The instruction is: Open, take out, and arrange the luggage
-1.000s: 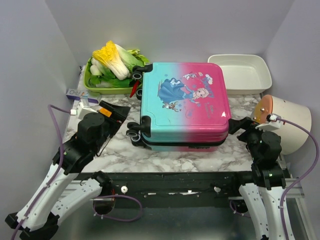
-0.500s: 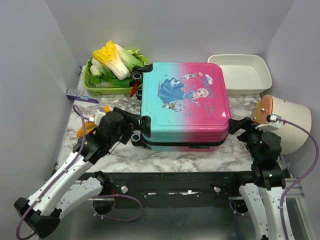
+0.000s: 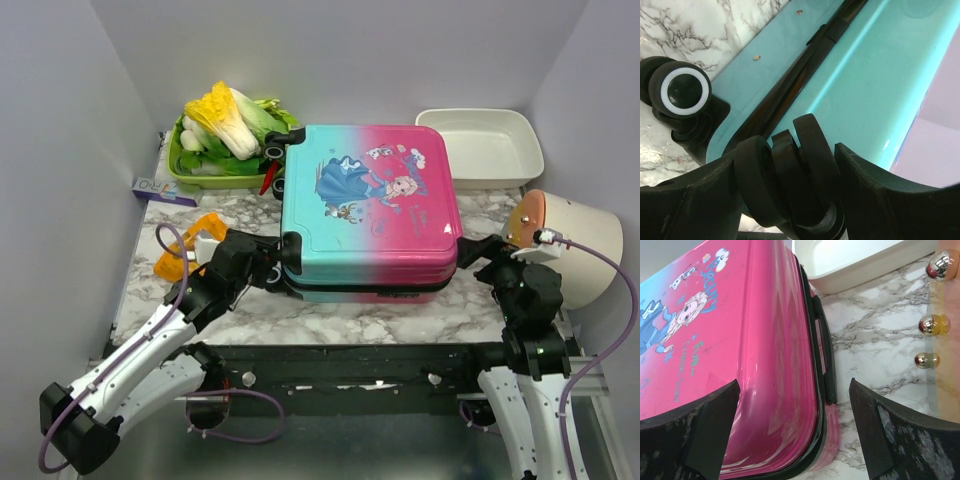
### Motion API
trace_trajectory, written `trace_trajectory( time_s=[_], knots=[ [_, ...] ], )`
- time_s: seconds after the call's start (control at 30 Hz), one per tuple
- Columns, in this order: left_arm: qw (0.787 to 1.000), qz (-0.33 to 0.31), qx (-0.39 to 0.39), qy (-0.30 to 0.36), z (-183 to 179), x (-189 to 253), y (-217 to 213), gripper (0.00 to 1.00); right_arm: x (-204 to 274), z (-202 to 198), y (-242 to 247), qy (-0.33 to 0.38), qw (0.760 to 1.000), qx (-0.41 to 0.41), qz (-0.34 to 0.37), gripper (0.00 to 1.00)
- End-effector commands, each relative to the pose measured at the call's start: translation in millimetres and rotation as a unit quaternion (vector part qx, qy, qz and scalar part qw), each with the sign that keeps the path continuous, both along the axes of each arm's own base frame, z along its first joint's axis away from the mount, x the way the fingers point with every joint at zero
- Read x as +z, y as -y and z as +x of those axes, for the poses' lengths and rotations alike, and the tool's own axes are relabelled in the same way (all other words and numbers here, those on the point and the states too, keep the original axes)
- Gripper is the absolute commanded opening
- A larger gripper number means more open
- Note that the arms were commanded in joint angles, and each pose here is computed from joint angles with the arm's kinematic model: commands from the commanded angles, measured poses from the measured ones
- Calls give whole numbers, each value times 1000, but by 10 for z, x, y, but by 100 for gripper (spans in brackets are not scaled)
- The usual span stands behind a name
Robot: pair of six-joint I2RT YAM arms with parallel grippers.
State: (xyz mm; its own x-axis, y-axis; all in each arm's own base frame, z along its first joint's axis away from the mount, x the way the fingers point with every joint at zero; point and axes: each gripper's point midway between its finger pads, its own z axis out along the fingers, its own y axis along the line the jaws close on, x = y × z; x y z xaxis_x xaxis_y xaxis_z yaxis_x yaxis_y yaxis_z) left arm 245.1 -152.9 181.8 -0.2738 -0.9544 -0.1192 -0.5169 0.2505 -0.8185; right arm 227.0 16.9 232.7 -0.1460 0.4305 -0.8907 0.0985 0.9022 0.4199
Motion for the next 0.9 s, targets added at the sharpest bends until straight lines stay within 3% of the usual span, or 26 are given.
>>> trace_trajectory(
  time_s=[0.0,0.07,0.17,0.2,0.23,0.4,0.53,0.7,0.87],
  knots=[
    [999,-19,3,32,25,156,41,73,5,7,32,9,1000,-10,-1,100],
    [999,-23,9,36,2,143,28,66,-2,6,45,8,1000,-14,0,100],
    [998,-37,12,49,2,162,35,34,-2,6,51,8,1000,-16,0,100],
    [998,-34,16,53,14,167,22,12,-6,8,50,8,1000,-16,0,100],
    [998,-31,20,55,24,174,4,1,-6,8,47,8,1000,-15,0,100],
    [993,67,78,56,64,119,-371,0,-6,3,60,9,1000,-19,1,100],
    [964,181,177,79,-3,160,-1021,0,6,-5,58,12,1000,-18,1,100],
    [950,214,198,111,-15,346,-1262,0,14,-2,21,14,1000,-7,1,100],
    [924,281,254,60,45,221,-1770,0,36,-2,-82,19,1000,23,3,100]
  ],
)
